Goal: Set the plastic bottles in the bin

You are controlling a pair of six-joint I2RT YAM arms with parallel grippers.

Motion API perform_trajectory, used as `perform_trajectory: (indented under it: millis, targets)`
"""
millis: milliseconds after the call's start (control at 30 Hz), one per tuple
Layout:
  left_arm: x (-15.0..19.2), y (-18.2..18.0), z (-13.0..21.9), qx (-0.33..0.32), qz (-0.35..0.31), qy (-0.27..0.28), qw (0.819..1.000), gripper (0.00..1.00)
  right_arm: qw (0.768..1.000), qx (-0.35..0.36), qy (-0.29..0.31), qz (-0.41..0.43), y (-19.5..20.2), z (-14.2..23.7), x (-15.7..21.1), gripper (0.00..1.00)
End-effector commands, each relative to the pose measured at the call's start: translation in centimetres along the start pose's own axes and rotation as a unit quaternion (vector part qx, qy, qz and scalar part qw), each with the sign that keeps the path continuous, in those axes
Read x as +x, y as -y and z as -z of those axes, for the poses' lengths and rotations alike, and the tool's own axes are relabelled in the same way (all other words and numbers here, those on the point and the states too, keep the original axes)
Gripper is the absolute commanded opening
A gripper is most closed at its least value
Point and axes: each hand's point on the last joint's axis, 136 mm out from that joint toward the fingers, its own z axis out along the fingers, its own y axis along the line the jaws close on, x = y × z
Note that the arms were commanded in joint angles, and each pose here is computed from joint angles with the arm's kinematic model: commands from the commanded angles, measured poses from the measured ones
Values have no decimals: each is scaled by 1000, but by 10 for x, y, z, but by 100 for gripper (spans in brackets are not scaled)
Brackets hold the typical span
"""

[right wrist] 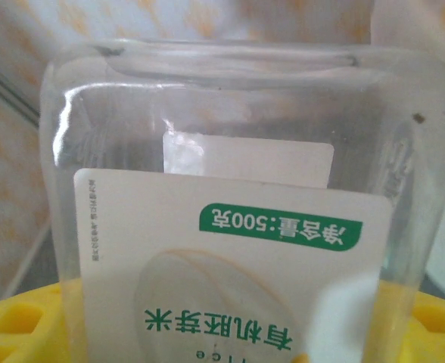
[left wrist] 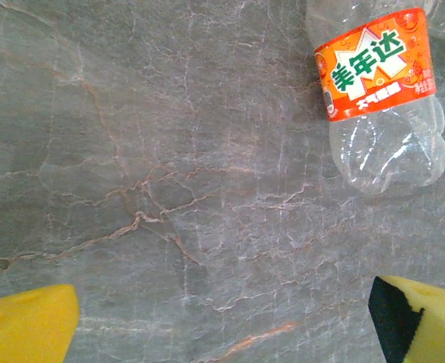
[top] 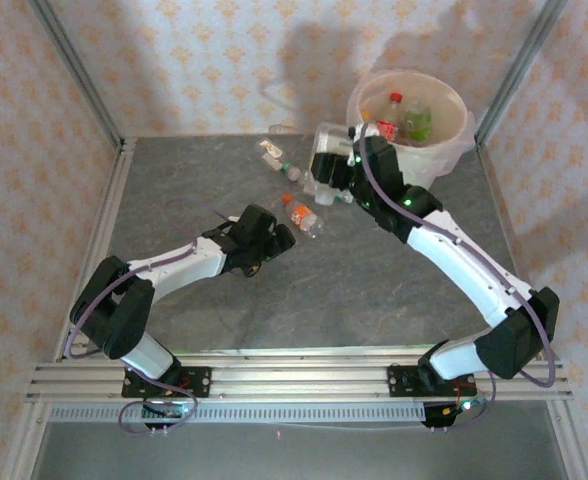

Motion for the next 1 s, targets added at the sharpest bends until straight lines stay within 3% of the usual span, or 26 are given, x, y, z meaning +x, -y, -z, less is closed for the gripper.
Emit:
perform_trajectory:
  millis: [0,133,333,600,733,867,967]
  targets:
    - [-6,-3,1,-14,19,8,1000,100,995,-29,86,34,-14,4,-68,67]
    - [-5,-4,2,-14,24,7,1000,100,993,2,104,62,9,3,-109,68]
    - [-5,-2,3,-8,27,8,1000,100,988,41,124,77,79,0,-159,70]
    - [-8,1,7,-6,27,13,1000,100,993,74,47,79,154,-30,-165,73]
    - [-9,0,9,-11,23,15,1000,100,996,62,-4,68,157,-51,-151,84]
    - [-10,1,10,-9,25,18,999,100,998,14,-8,54,144,-61,-148,99]
    - [-9,0,11,-11,23,17,1000,100,999,9,8,49,139,-57,-156,99]
